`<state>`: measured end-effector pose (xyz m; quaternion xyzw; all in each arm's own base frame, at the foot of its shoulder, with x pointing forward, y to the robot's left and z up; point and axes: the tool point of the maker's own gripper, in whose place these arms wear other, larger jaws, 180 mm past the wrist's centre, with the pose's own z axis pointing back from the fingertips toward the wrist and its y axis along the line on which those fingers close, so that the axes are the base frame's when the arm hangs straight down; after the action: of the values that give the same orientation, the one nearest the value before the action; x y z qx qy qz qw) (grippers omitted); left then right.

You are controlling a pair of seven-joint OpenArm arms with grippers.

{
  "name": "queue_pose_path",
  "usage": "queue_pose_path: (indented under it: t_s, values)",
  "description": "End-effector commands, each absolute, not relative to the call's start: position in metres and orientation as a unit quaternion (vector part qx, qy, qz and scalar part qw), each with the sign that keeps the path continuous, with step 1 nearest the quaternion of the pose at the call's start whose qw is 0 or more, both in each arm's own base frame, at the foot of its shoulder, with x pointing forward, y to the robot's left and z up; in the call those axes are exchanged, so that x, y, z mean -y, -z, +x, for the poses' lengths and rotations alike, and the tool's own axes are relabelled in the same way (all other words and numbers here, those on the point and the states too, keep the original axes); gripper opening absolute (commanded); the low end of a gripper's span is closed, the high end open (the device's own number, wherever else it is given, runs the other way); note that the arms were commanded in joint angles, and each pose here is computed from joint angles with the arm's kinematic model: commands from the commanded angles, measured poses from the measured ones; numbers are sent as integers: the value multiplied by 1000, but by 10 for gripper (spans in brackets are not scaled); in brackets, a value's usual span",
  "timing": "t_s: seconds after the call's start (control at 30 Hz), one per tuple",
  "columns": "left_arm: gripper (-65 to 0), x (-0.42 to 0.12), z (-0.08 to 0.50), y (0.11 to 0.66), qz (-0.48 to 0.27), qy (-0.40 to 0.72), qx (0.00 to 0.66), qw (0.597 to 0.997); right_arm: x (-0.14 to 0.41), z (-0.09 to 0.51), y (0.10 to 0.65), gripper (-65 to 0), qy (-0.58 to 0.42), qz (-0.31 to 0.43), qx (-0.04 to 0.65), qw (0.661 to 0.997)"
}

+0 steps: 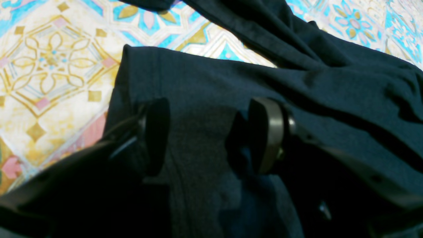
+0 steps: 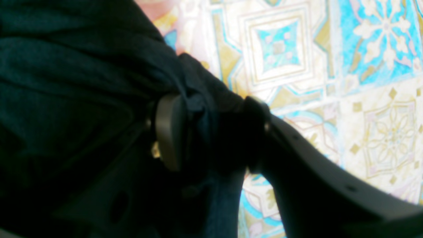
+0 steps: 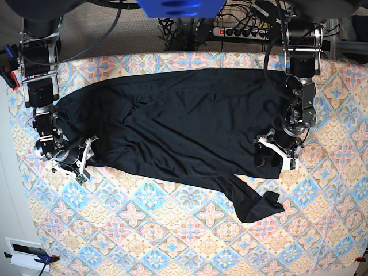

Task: Layout the t-shirt on the table in an organized manner, then fold the t-shirt properly
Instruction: 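Slide the right gripper to the shirt's corner and grasp it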

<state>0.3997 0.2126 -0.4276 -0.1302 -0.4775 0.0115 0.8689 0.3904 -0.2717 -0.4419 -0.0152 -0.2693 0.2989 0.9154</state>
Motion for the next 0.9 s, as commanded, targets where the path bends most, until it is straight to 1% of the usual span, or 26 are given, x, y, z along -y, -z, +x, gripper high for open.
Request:
queue_pose_path:
  t_s: [0.0, 0.17, 0.33, 0.47, 0.53, 0.63, 0.87]
  values:
    - [-297, -221, 402, 425, -118, -9, 472, 873, 345, 331, 468, -390, -319, -129, 95, 934]
    - [-297, -221, 402, 425, -118, -9, 472, 873, 357, 310, 476, -390, -318, -133, 72, 936]
    - [-297, -221, 402, 425, -118, -9, 472, 873, 379, 305, 468, -391, -317, -151, 62, 934]
    - [-297, -221, 402, 425, -118, -9, 473, 873, 393, 263, 484, -391, -318, -154, 10, 936]
    - [-297, -221, 403, 424, -118, -9, 474, 873, 390, 254, 487, -391, -326, -152, 6, 933]
    - [-297, -219, 404, 424, -120, -10, 474, 872, 385, 271, 473, -389, -340, -161, 34, 926]
    - [-297, -218, 403, 425, -121, -10, 474, 872, 390, 312, 425, -388, -296, -186, 110, 930]
